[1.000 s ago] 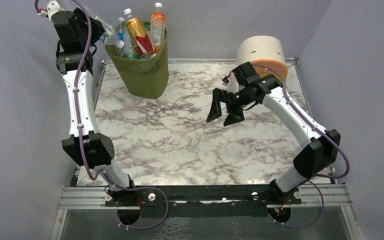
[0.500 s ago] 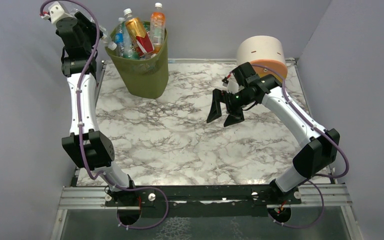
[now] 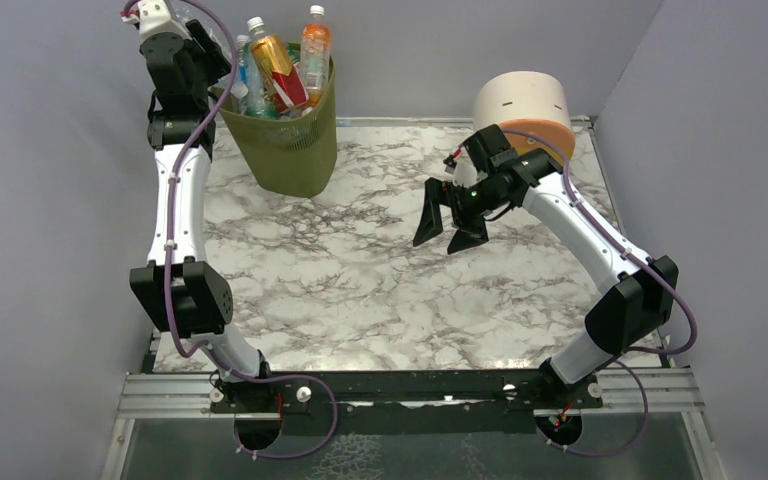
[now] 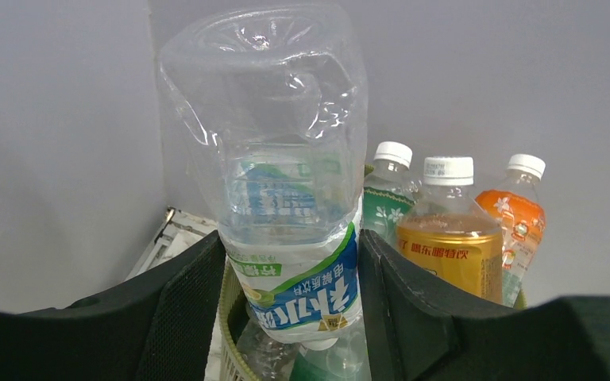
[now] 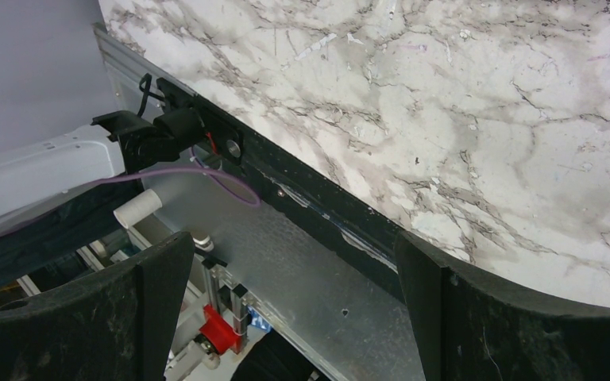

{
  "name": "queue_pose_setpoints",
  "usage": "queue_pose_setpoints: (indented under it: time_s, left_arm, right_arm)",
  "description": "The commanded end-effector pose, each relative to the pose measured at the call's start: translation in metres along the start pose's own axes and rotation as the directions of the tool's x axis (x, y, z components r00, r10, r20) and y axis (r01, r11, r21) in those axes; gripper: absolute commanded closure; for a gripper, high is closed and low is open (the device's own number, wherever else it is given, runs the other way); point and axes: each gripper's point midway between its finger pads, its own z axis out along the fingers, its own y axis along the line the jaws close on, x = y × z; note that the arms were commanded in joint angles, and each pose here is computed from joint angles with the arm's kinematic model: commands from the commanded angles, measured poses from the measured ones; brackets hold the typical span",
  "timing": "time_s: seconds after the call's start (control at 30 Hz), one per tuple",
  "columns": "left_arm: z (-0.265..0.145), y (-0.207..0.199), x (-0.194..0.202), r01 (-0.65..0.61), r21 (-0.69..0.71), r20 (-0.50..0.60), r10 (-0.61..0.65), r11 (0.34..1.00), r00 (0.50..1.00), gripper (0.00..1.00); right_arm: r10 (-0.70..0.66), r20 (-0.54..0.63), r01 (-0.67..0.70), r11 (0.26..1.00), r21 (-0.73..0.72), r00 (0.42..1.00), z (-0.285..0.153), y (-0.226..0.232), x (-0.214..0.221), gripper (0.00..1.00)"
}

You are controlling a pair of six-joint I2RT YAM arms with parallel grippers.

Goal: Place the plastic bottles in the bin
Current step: Place the plastic bottle in the trash bin.

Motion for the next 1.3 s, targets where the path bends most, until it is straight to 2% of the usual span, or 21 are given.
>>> queue_pose_setpoints:
  time_s: [0.0, 0.5, 0.63, 0.9, 1.27]
  left_arm:
    - [0.004, 0.005, 0.003, -0.067, -0.037, 0.022, 0.068, 0.997, 0.997, 0.4]
    - [0.011, 0.011, 0.01, -0.16, -0.042, 0.03, 0.162, 0.986, 0.986, 0.4]
    - [0.023, 0.016, 0.04, -0.165, -0.039, -0.028, 0.164, 0.986, 0.986, 0.4]
    - [0.03, 0.012, 0.066, -0.175, -0.003, -0.075, 0.174, 0.985, 0.982, 0.4]
    - [0.025, -0.005, 0.066, -0.197, 0.092, -0.087, 0.205, 0.976, 0.975, 0.39]
  right_arm:
    - [0.0, -0.006, 0.0, 1.0, 0.014, 1.0, -0.002, -0.003, 0.002, 0.01]
    - [0.003, -0.013, -0.002, 1.0, 0.017, 1.0, 0.0, -0.005, 0.002, 0.01]
    - [0.002, -0.012, -0.002, 1.0, 0.018, 1.0, 0.0, -0.005, 0.002, 0.01]
    - [0.007, -0.015, -0.006, 1.0, 0.021, 1.0, 0.001, -0.006, 0.002, 0.01]
    - [0.005, -0.018, -0.004, 1.0, 0.019, 1.0, 0.002, -0.006, 0.002, 0.01]
